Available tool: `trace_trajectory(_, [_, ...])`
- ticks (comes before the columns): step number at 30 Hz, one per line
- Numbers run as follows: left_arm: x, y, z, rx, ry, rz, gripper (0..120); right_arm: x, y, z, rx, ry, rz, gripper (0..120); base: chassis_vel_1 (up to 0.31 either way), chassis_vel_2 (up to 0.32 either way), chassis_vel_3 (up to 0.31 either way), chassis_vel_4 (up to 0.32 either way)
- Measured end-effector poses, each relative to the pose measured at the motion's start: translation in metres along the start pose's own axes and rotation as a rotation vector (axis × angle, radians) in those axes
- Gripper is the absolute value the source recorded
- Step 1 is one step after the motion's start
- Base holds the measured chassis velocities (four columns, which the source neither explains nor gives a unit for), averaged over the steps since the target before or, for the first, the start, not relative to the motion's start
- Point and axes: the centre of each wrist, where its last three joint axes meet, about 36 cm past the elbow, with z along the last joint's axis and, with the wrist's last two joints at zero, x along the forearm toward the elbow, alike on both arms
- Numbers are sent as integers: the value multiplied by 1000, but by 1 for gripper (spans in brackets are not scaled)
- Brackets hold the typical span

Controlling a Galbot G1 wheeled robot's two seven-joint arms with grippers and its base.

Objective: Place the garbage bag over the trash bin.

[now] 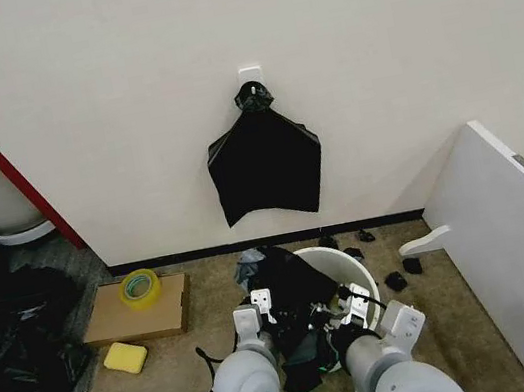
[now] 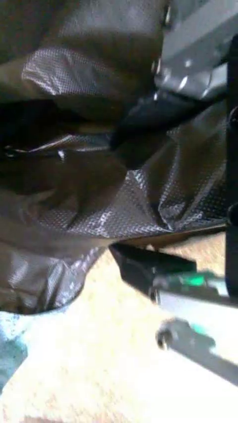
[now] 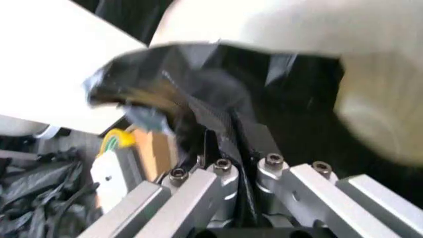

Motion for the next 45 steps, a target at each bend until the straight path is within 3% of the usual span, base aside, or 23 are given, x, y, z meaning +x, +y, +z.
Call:
trace_trajectory(8, [1,10,-15,28,52,-21,30,-13,-8,3,88,-62,14,0,0,0,0,0])
trace_trajectory(13, [8,29,-28,71,60,-36,7,-25,-16,7,165,-119,36,0,0,0,0,0])
trace_trajectory(16, [13,38,-31,79,56,-47,2,-35,-23,9,218,-178,50,0,0,0,0,0])
trace_trajectory(22, [25,52,-29,58,21,-60,1,-50,-36,8,310,-276,25,0,0,0,0,0])
trace_trajectory(26, [42,58,-16,-25,-40,-66,1,-60,-38,-6,347,-309,-37,0,0,0,0,0])
trace_trajectory(32, [60,68,-1,-150,-168,-55,1,-88,-49,-16,402,-313,8,0,0,0,0,0])
trace_trajectory(38, [77,78,-11,-189,-256,-23,1,-111,-64,-31,434,-338,76,0,0,0,0,0])
trace_trajectory(45, [86,82,-28,-152,-321,-1,1,-119,-82,-35,467,-327,129,0,0,0,0,0])
